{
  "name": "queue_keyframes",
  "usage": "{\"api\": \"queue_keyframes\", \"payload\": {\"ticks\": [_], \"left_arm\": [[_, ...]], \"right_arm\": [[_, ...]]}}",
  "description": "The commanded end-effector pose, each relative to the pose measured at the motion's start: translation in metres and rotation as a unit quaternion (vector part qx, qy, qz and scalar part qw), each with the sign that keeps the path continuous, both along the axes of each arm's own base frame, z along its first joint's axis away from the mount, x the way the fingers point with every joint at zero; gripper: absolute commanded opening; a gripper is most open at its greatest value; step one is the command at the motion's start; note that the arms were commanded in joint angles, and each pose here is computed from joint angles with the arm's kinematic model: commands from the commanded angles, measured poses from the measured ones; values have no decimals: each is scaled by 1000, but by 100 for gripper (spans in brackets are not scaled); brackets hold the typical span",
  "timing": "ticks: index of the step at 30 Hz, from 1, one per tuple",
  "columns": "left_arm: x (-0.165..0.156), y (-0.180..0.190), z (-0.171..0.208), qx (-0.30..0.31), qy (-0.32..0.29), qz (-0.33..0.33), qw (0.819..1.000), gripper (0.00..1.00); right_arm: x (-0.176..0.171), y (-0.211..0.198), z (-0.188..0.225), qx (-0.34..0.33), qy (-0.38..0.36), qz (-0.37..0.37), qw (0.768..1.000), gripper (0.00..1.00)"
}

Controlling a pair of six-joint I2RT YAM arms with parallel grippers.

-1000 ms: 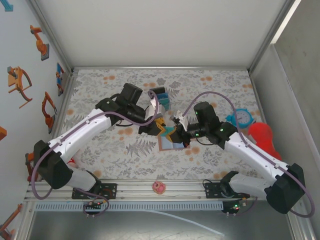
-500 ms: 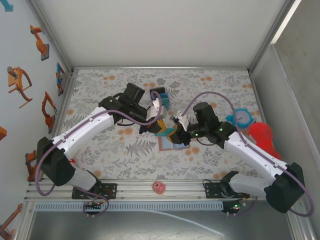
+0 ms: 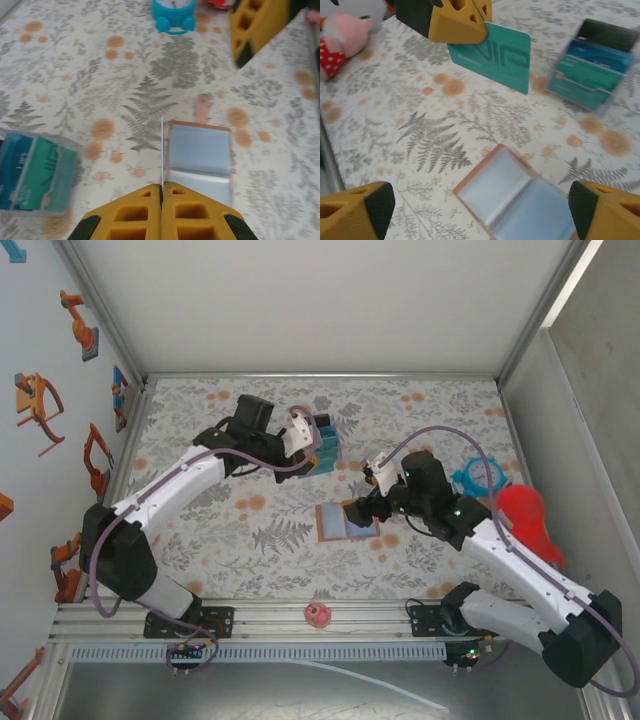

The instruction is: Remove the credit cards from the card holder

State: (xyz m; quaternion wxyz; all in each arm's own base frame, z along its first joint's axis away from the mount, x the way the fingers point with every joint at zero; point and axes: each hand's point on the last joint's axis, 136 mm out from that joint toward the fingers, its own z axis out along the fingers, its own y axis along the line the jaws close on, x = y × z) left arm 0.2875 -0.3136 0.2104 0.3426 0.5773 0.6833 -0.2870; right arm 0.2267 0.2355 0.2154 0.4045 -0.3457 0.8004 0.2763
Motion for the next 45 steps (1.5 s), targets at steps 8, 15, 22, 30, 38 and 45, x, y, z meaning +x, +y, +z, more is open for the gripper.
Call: {"api": "queue_keyframes", "payload": {"ticks": [8, 15, 22, 30, 38, 45], "left_arm": [[96, -14, -39, 0, -54, 24, 998, 0], [128, -21, -62, 5, -56, 16, 998, 0], [138, -28, -82, 15, -47, -13, 999, 0], [142, -31, -98, 25, -32, -25, 999, 0], [140, -28, -119, 40, -11, -30, 999, 0], [141, -28, -111, 35, -7, -20, 999, 34]], "right_arm": [[49, -54, 29, 9, -55, -226, 972, 98], [53, -66, 38, 20, -66, -262, 963, 97], [49, -77, 44, 33, -77, -286, 955, 98], [46, -83, 46, 39, -81, -294, 951, 98], [46, -82, 47, 42, -82, -293, 952, 99], [46, -82, 47, 42, -80, -294, 952, 99]]}}
